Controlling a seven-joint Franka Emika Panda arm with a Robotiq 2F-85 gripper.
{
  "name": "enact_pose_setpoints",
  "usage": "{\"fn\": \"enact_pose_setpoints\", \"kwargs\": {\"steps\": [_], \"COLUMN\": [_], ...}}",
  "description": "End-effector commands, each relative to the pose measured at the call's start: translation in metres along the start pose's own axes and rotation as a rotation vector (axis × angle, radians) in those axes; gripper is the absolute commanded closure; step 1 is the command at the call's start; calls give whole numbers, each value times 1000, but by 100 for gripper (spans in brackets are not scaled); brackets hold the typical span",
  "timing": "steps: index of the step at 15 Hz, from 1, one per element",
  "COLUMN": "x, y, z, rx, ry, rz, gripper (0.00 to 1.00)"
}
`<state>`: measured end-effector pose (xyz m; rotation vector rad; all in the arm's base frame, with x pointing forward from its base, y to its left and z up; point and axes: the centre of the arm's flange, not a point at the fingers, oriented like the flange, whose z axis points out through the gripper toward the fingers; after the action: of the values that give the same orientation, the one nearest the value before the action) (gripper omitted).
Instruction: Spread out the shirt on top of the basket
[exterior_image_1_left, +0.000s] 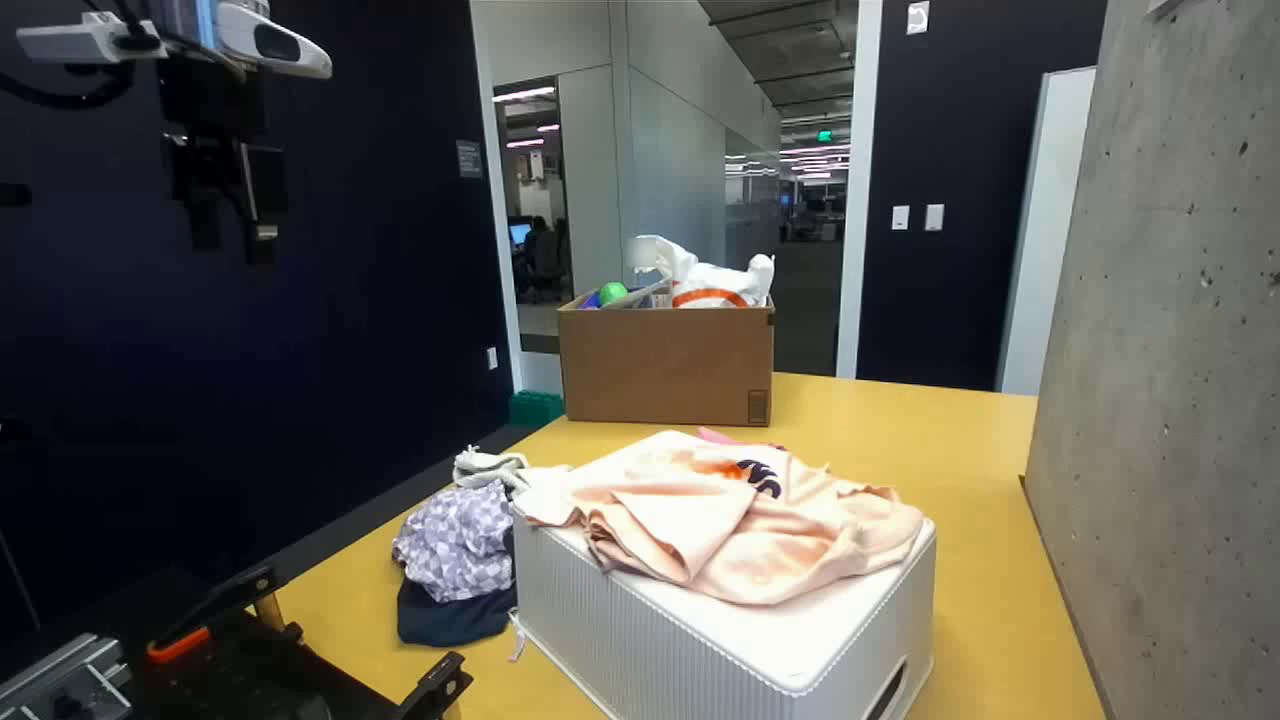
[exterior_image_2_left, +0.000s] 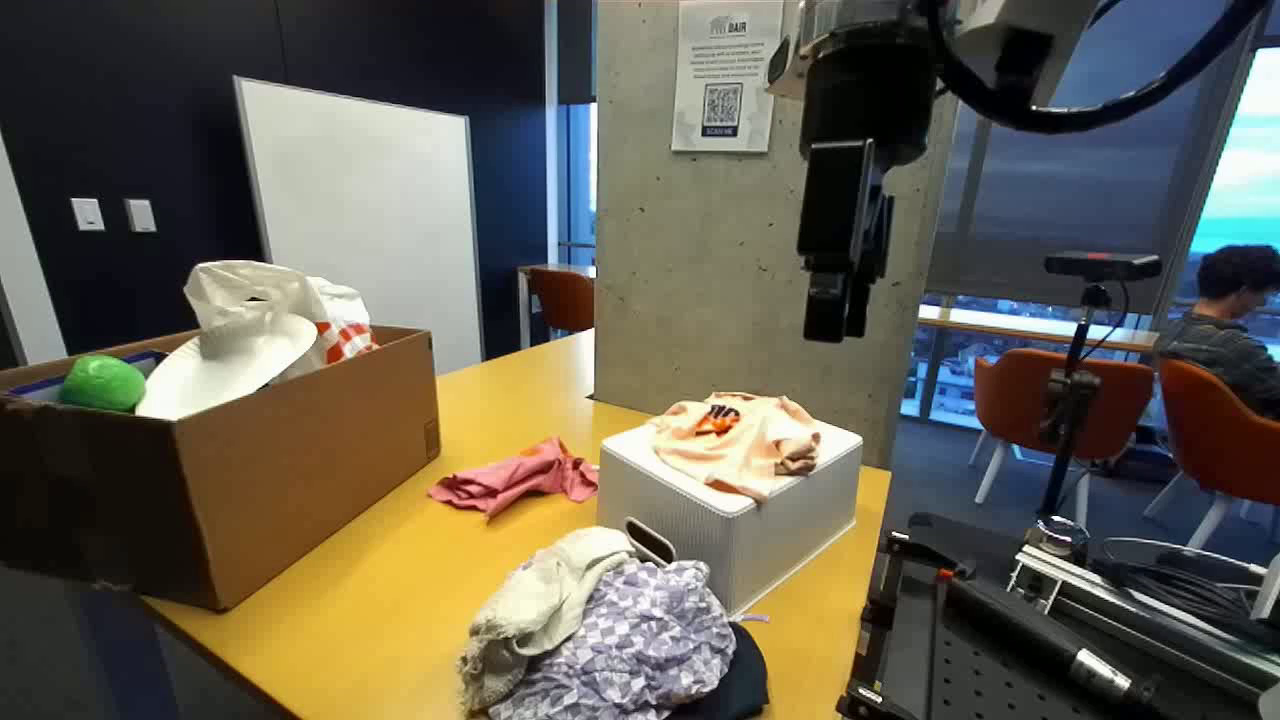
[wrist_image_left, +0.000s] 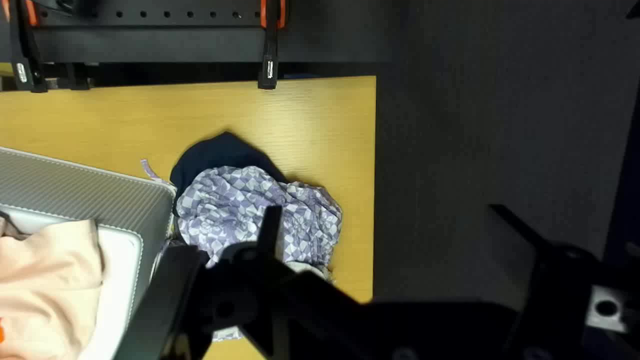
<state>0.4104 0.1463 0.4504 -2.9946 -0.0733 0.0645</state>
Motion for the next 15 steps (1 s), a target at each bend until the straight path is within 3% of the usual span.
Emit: {"fn": "enact_pose_setpoints", "kwargs": {"steps": [1,5,11,15], "x": [0,0,18,30], "y": [0,0,61,91], "z": [-1,-1,36,89], "rx": [0,1,-78,-80], "ry": [1,3,76,46], "rz": [0,-1,101,108], "gripper": [0,0,0,0]}}
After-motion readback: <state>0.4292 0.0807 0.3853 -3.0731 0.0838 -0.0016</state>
